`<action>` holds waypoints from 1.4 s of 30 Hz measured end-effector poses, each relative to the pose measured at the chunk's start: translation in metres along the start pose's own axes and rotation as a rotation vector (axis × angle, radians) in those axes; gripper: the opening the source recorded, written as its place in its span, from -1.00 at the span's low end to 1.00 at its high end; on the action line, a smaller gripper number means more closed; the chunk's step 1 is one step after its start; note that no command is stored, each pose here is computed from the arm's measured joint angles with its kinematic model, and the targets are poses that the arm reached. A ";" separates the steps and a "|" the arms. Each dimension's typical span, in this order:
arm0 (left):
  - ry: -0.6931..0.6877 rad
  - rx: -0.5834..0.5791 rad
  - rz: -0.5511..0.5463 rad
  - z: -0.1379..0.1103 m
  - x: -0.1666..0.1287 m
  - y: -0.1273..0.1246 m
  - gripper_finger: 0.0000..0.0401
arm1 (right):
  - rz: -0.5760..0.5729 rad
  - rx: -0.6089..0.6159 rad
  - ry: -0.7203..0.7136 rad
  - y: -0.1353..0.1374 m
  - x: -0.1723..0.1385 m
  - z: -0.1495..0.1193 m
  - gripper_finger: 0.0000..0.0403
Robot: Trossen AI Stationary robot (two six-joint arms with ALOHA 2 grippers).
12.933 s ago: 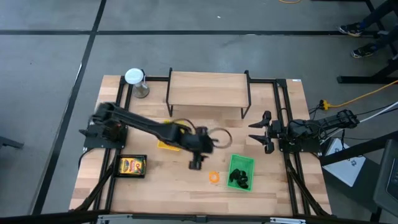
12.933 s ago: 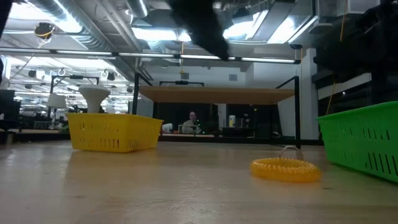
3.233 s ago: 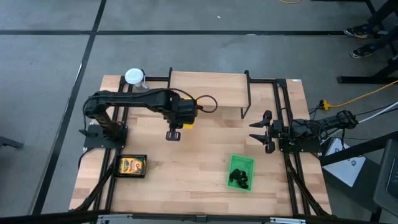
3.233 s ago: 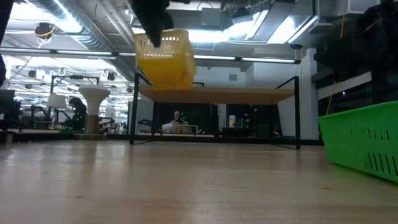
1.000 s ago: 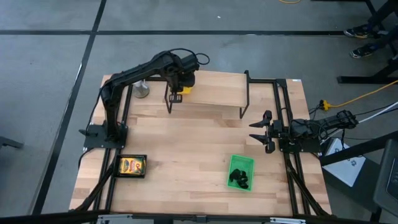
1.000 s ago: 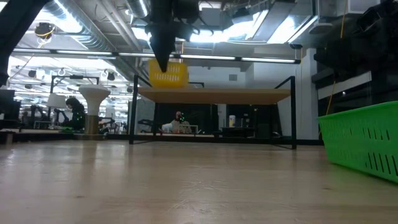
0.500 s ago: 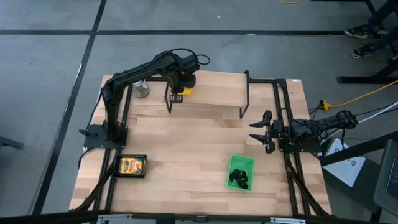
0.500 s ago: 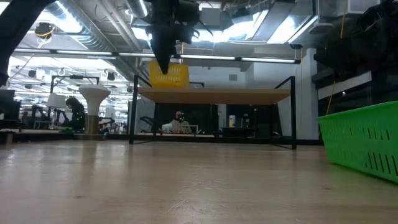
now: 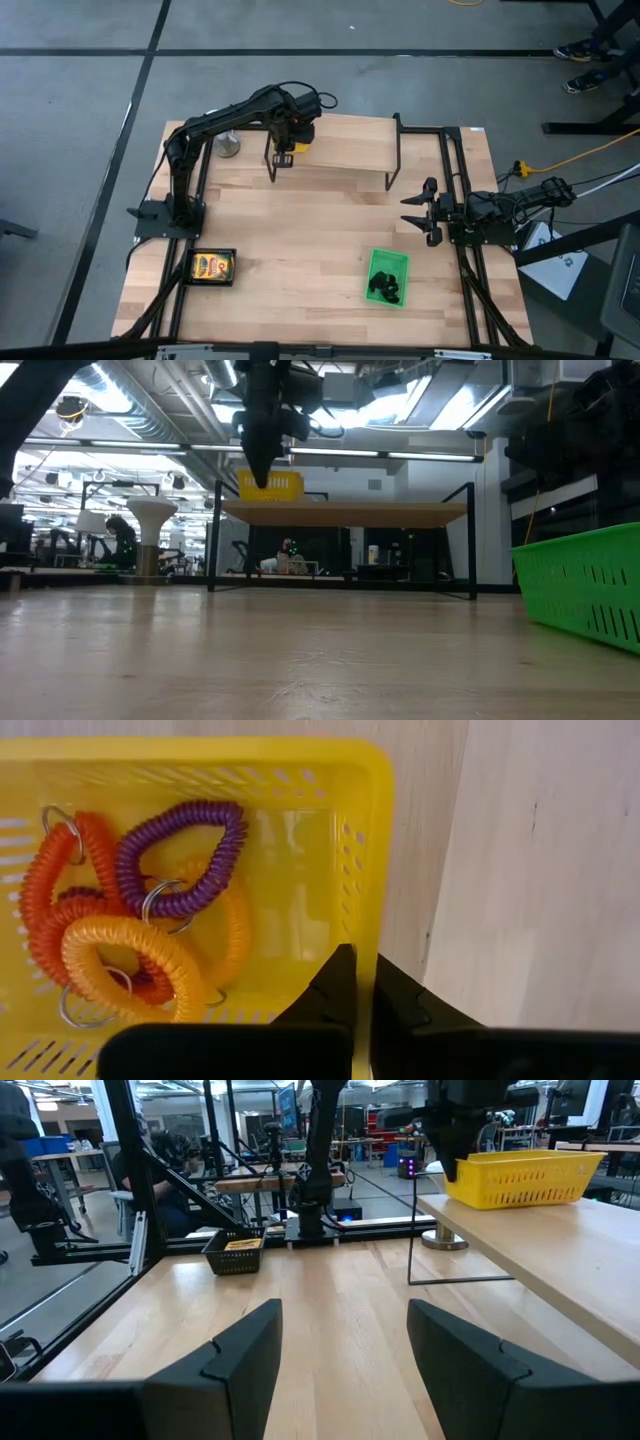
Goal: Pick & Place Office Desk Supplies
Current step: Put the yellow bin with spring keychains on the shelf, then put the black bin with crayon boxes on the shelf
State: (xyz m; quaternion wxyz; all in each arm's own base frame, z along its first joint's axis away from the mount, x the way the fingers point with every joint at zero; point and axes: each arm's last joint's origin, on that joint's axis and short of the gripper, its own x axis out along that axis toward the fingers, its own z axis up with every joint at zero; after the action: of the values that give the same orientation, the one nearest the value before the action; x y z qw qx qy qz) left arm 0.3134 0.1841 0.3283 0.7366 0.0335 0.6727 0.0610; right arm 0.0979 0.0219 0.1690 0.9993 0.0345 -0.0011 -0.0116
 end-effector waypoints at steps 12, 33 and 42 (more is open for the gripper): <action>0.019 -0.028 0.003 -0.002 0.000 -0.002 -0.31 | 0.000 0.000 0.000 0.000 0.000 0.000 0.09; -0.231 -0.091 0.107 -0.001 -0.070 -0.006 0.13 | 0.000 0.000 0.000 0.000 0.000 0.000 0.09; -0.835 -0.203 -0.189 -0.027 -0.165 -0.026 0.14 | 0.000 0.000 0.001 0.000 0.000 0.000 0.09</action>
State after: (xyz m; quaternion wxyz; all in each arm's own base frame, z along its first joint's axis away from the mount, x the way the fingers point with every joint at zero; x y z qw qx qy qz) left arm 0.2737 0.1351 0.4850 0.9473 -0.0788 0.3079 0.0405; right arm 0.0979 0.0219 0.1689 0.9993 0.0344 -0.0007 -0.0115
